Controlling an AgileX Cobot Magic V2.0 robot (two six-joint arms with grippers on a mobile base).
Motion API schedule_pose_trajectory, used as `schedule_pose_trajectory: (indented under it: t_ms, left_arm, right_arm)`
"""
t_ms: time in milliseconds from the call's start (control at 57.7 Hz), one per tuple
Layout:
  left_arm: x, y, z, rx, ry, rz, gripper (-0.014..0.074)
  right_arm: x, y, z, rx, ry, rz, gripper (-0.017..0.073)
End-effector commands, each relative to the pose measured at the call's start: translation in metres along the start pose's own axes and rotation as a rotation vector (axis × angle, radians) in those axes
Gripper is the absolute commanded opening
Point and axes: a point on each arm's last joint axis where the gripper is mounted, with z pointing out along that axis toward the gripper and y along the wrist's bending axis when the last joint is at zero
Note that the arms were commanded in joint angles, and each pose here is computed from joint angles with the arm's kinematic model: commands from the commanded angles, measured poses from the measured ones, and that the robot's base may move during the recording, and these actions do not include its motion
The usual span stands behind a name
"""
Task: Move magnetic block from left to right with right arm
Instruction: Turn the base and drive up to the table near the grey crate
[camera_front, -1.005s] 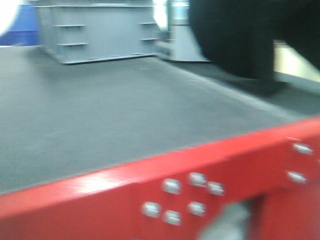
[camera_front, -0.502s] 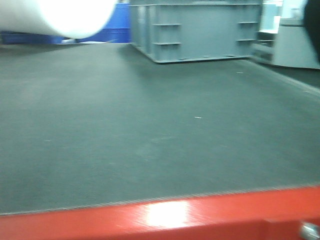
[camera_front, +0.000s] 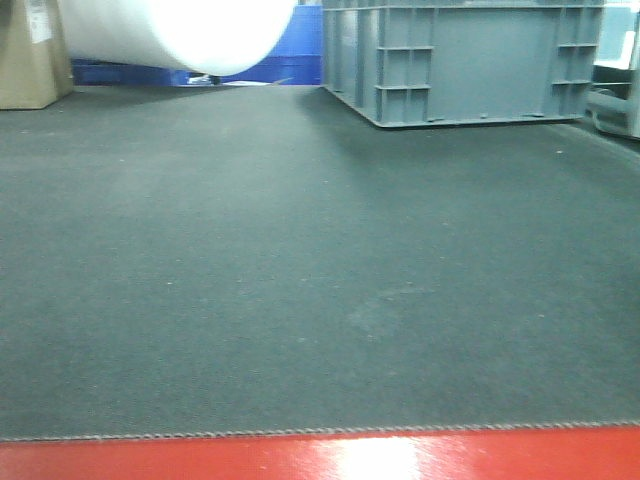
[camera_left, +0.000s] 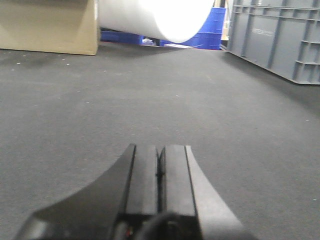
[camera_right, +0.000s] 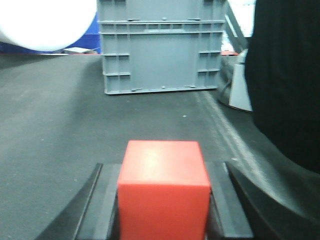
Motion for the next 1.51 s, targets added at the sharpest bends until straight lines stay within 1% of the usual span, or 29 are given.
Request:
schedule_pose_trajectory:
  t_ms: [0, 1040, 1161, 1248, 1369, 1490]
  left_arm:
    - [-0.005, 0.000, -0.001, 0.000, -0.085, -0.010, -0.0126]
    - [-0.005, 0.000, -0.001, 0.000, -0.085, -0.010, -0.0126]
    - [-0.005, 0.000, -0.001, 0.000, -0.085, -0.010, -0.0126]
    - [-0.005, 0.000, -0.001, 0.000, -0.085, -0.010, -0.0126]
    - [-0.005, 0.000, -0.001, 0.000, -0.085, -0.010, -0.0126]
    - [-0.005, 0.000, -0.001, 0.000, -0.085, -0.010, -0.0126]
  right_arm:
    - [-0.018, 0.000, -0.001, 0.004, -0.112, -0.008, 0.0318]
    - [-0.018, 0.000, -0.001, 0.003, -0.112, -0.008, 0.0318]
    - [-0.012, 0.000, 0.000, 0.003, -0.051, -0.008, 0.0318]
    - [-0.012, 0.001, 0.005, 0.004, 0.038, -0.007, 0.0318]
    - [-0.014, 0.001, 0.025, 0.009, 0.204, -0.005, 0.0318]
    - [-0.019, 0.002, 0.046, 0.006, 0.294, 0.000, 0.0318]
